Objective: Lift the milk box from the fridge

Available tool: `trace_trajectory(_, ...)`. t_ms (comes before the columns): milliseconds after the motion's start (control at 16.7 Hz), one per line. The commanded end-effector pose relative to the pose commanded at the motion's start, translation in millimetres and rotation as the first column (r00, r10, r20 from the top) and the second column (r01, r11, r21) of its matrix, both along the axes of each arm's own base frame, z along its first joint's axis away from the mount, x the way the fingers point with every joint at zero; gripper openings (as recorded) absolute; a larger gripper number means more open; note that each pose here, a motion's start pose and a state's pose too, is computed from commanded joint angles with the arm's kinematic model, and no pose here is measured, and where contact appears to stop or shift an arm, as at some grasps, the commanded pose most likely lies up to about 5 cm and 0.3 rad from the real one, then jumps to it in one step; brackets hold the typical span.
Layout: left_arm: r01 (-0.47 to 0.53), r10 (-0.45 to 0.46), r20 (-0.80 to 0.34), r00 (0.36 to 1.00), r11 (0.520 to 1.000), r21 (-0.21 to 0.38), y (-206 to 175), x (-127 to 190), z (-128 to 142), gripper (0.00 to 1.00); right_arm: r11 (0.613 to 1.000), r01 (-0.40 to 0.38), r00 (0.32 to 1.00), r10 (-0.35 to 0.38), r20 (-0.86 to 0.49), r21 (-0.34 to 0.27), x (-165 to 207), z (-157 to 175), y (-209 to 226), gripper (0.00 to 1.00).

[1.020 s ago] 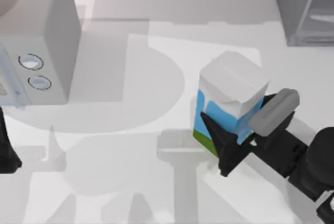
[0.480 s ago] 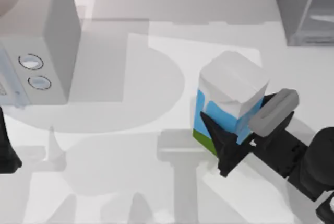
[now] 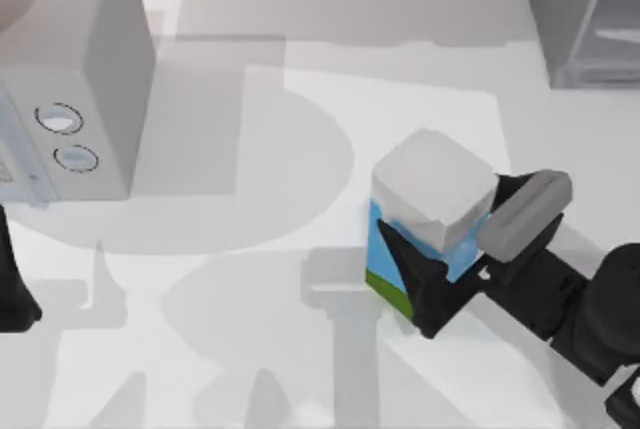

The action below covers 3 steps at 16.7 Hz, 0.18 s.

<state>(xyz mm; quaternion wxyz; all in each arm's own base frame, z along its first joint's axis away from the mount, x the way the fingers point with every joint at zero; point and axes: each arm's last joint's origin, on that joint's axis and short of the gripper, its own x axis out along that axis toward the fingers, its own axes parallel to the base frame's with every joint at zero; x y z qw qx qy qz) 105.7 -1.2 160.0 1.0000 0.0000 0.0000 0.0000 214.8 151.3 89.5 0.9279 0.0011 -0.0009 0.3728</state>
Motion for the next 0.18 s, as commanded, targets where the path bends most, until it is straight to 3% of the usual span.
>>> trace_trajectory(180,0.000,0.000,0.000,1.000,1.000,0.000,0.0,0.0,0.0,1.00,1.000,0.000,1.000,0.000,0.000,0.000,0.0,0.0,0.0,1.00)
